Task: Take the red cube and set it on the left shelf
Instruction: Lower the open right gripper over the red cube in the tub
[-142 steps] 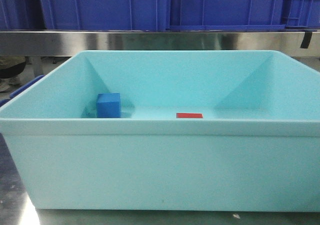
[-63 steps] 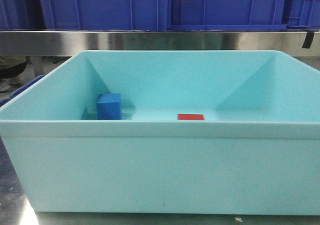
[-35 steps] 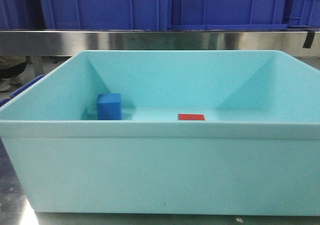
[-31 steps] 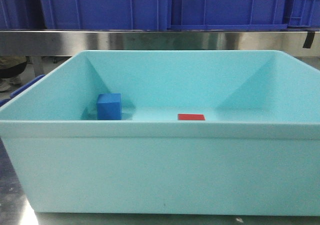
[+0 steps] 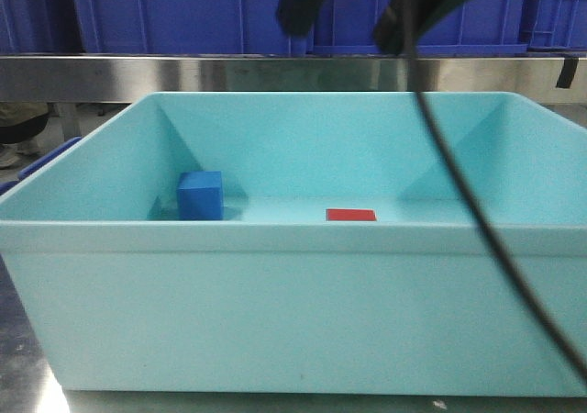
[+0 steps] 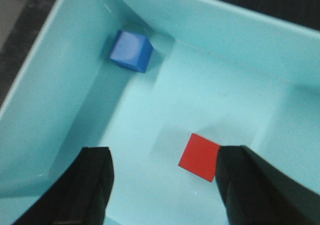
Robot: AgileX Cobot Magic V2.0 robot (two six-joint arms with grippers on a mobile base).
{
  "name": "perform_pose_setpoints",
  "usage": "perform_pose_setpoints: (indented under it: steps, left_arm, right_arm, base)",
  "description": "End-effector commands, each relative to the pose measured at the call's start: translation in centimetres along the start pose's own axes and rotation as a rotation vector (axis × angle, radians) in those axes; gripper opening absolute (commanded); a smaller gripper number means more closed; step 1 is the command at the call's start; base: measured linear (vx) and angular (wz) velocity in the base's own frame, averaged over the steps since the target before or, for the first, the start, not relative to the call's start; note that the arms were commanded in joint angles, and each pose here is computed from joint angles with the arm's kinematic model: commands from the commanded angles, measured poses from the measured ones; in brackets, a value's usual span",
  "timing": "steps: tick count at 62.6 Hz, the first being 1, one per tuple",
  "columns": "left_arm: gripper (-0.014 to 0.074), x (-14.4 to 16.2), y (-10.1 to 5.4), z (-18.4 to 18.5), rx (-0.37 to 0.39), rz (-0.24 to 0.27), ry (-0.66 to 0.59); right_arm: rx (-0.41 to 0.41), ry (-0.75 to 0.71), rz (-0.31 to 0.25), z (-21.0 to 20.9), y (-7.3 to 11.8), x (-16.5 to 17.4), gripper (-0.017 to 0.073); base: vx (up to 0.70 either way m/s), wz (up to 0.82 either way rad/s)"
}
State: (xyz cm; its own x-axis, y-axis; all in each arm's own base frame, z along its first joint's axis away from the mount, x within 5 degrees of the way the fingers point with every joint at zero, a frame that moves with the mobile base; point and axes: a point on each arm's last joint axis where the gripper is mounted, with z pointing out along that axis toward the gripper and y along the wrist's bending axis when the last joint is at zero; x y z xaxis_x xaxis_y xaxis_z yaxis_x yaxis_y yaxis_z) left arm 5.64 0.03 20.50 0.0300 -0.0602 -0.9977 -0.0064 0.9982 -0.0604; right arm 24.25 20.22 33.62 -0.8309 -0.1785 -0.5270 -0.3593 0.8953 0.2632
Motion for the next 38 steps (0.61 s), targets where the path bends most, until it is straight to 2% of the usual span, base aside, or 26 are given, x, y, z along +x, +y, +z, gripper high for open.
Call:
perform_pose_setpoints:
  steps: [1, 10, 17, 38]
  left_arm:
    - [0.0102, 0.0, 0.1, 0.0, -0.006, -0.014, -0.067]
    - [0.0102, 0.0, 0.1, 0.0, -0.006, -0.014, -0.067]
    - [0.0102, 0.0, 0.1, 0.0, -0.006, -0.014, -0.067]
    - [0.0102, 0.0, 0.1, 0.0, -0.006, -0.014, -0.067]
  right_arm:
    - [-0.004, -0.025, 0.019, -0.1, 0.3, -0.8, 0.0548]
    - [0.071, 0.124, 0.04, 2.3, -0.3, 0.1, 0.0548]
    - [0.129, 0.185, 0.065, 3.5, -0.8, 0.5, 0.0548]
    - [0.14, 0.179, 0.154, 6.9, -0.9, 0.2, 0.0548]
  base:
    - [0.0, 0.0]
    - [0.0, 0.0]
    - [0.0, 0.0]
    - [0.0, 0.0]
